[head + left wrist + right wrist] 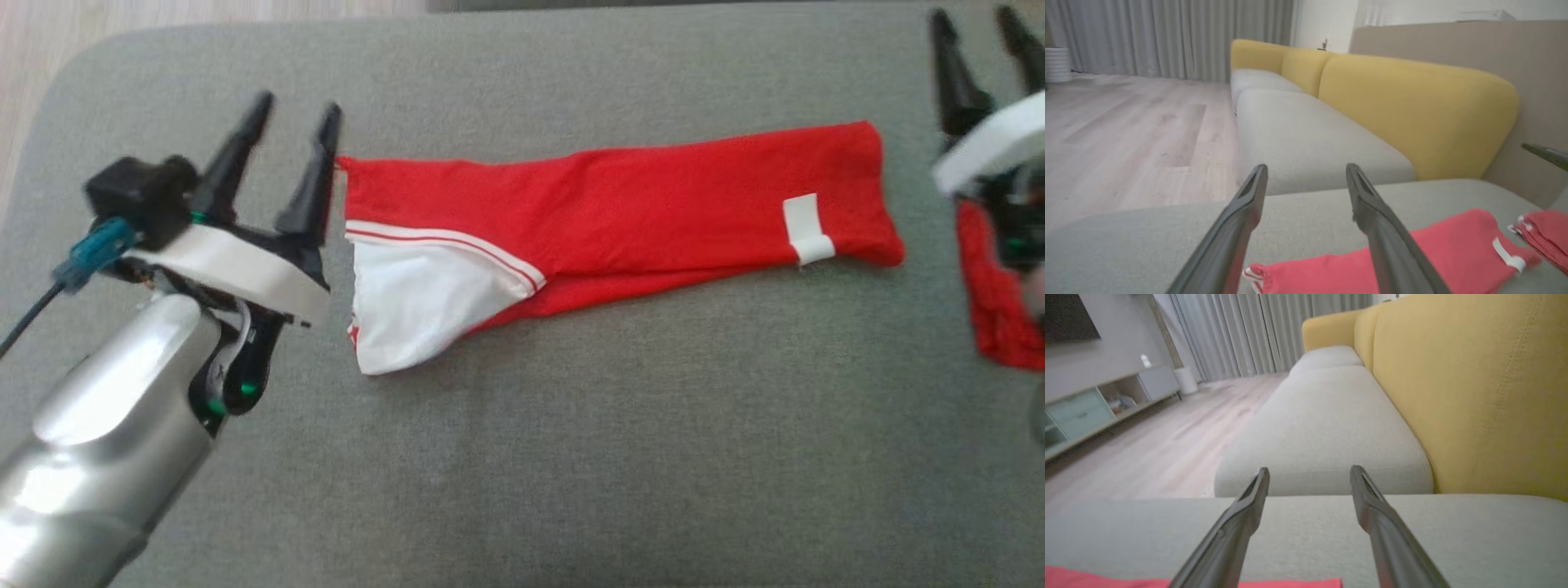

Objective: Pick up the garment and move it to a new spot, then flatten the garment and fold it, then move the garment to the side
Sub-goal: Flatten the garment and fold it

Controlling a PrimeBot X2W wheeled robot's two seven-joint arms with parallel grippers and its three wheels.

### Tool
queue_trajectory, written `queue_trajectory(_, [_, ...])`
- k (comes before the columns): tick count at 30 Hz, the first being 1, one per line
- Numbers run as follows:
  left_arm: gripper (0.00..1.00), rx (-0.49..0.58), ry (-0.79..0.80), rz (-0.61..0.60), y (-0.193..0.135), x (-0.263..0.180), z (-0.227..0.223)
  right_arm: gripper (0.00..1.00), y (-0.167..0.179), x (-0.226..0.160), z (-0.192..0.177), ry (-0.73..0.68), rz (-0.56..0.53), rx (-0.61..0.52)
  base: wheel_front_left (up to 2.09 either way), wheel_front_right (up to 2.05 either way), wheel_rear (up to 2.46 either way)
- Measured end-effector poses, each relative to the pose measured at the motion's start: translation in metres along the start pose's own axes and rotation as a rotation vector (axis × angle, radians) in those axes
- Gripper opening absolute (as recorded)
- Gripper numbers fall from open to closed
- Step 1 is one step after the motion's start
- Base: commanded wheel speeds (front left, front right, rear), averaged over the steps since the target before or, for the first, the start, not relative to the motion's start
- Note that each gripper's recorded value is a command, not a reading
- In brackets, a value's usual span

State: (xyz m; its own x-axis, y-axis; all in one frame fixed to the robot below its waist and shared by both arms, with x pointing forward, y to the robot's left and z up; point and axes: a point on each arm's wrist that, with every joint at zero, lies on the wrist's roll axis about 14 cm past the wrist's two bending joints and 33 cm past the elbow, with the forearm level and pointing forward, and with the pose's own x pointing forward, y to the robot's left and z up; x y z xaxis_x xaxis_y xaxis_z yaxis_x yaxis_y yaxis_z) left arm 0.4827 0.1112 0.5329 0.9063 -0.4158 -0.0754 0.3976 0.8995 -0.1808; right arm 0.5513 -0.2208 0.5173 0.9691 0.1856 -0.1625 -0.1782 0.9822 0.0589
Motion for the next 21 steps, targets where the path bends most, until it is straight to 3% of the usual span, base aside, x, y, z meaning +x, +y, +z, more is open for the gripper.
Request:
queue_trajectory(4, [1.00,-0.063,-0.134,0.108,0.007,-0.004,0.018,1.00,0.030,-0.004,0.030,-0.137,0.025,0.122,0.00,0.00,0.00])
queue_trajectory(9, [1.00,-0.092,-0.211,0.204,0.013,-0.018,0.023,1.00,0.041,-0.023,0.041,-0.237,0.034,0.134,0.00,0.00,0.00])
queue_trajectory(17, [1.00,-0.088,-0.123,0.299,0.006,-0.064,-0.045,1.00,0.090,-0.087,-0.061,-0.136,-0.004,0.221,0.00,0.00,0.00])
queue_trajectory(21, [1.00,-0.099,-0.130,0.316,0.006,-0.070,-0.052,1.00,0.097,-0.103,-0.081,-0.099,-0.014,0.201,0.00,0.00,0.00])
